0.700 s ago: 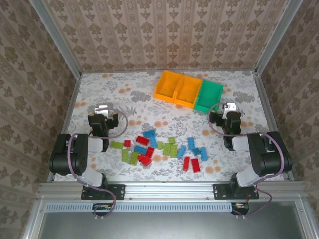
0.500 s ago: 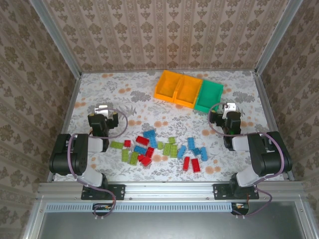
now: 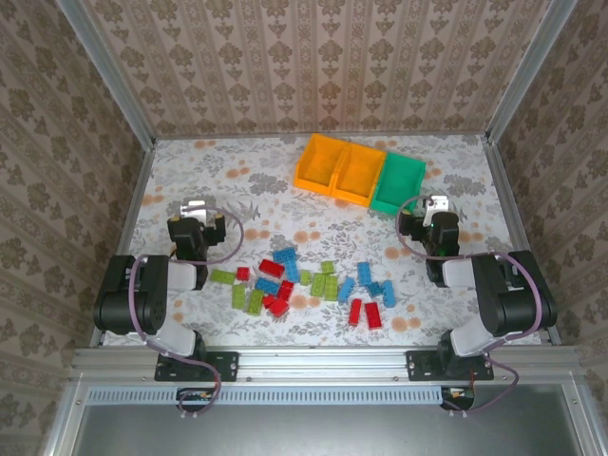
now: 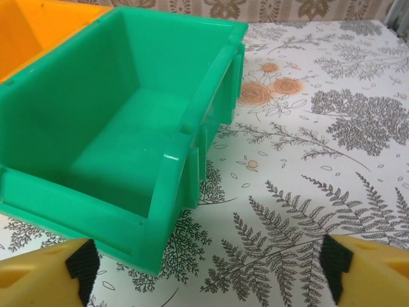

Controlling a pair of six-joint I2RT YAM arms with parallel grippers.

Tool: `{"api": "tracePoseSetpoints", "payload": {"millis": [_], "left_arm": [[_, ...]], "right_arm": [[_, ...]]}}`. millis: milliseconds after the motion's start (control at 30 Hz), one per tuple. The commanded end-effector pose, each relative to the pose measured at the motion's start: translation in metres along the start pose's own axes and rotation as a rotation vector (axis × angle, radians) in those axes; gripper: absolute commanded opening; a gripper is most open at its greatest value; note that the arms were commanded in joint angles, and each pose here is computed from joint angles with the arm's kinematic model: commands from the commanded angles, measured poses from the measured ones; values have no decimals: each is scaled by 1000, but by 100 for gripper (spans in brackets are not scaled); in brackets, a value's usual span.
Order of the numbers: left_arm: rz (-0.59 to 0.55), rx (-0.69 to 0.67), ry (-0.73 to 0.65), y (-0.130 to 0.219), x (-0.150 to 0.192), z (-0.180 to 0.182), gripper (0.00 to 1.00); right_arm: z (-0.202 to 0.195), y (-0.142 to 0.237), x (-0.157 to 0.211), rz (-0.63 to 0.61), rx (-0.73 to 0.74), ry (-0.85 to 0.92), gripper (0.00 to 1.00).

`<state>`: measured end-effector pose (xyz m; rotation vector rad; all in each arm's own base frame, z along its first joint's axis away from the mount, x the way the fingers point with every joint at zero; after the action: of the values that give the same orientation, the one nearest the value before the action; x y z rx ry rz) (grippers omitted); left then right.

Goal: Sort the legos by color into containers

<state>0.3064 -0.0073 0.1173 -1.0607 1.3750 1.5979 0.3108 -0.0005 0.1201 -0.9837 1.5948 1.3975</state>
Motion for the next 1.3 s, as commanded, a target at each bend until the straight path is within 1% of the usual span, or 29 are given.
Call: {"api": "tracePoseSetpoints", "payload": {"millis": [0,67,133,267,333,400,567,700,767,833,1000,1067,1200,1267], "left_arm": [[-42,2,1,-1,-10,0,100],[-44,2,1,-1,-10,0,100],[-43,1,2,-1,-10,0,100],[-43,1,1,-1,-10,0,100],[-43,1,1,-1,-10,0,100],[-43,1,1,-1,-10,0,100],[-44,1,1,-1,-10,0,100],[-43,2,1,-1,-10,0,100],[-43,2,1,-1,-10,0,100],[-43,2,0,-1,-10,0,100],[-43,2,1,-1,-10,0,100],[-43,1,1,-1,-10,0,100],[-43,0,1,-1,-10,1,100],[-44,0,1,-1,-10,0,100]], "right_arm": [[-4,2,-30,-9,45,-6,89],[-16,1,-48,145,146,-74,90],[-22,0,-61,246,197,-98,89],[-26,-5,-69,358,243,-148,92],[-27,-11,-70,405,240,-179,92],[-23,-19,-71,434,197,-191,92],[-16,-39,-74,519,145,-217,92],[-11,-56,-69,583,114,-222,87],[-9,-61,-67,591,102,-227,85],[-7,-66,-63,603,93,-229,81],[1,-75,-62,645,46,-193,55],[6,-75,-62,653,37,-159,43],[19,-72,-64,644,0,-109,28],[27,-70,-65,640,-28,-79,24]]}}
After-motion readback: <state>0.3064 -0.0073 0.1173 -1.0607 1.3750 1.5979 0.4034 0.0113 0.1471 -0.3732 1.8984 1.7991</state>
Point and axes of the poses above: each hand's point on the last joint's axis, 136 mm out from that joint toward the fingers, its own y axis back along the fingers, its own z axis along the line the jaws close on, x = y × z, the point moved 9 cm from there along y, back along the fingers, and after that the axes turned 5 degrees about y, right-handed, at the moved point
